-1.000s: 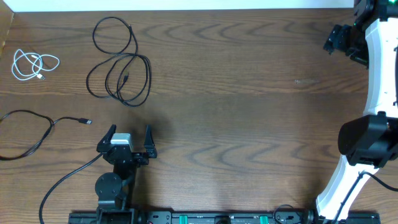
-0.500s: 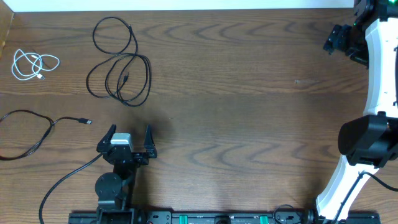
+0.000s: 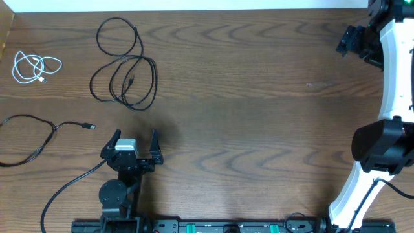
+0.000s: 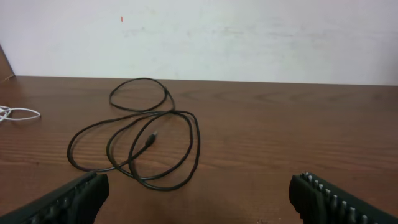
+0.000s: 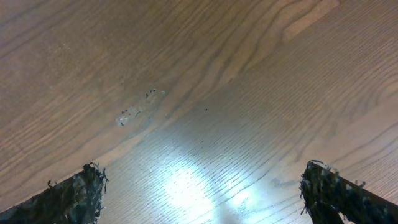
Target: Untangle cables
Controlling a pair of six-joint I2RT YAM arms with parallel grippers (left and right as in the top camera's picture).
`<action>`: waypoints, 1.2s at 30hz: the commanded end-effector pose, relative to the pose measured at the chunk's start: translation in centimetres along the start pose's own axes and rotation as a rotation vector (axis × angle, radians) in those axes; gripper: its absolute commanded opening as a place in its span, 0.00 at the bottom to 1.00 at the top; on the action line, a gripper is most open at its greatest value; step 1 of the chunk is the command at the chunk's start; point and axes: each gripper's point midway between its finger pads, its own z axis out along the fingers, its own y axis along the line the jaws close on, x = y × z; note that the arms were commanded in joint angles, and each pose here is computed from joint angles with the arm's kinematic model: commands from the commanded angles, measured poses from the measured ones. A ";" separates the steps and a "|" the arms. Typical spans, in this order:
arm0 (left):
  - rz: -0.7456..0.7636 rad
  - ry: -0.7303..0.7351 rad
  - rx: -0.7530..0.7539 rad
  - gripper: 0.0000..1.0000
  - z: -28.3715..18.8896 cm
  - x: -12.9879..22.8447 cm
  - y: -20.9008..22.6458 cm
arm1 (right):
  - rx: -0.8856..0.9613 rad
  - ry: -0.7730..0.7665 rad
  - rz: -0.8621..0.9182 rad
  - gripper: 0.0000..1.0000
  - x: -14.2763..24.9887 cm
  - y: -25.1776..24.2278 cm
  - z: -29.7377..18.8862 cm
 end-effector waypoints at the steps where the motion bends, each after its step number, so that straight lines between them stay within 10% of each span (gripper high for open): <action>1: -0.004 0.046 0.017 0.98 0.0 1.5 -0.2 | 0.015 -0.004 -0.015 0.99 -0.1 -0.1 0.1; 36: -0.004 0.046 0.017 0.98 0.0 1.5 -0.2 | -0.026 -0.095 -0.042 0.99 0.1 1.0 -3.7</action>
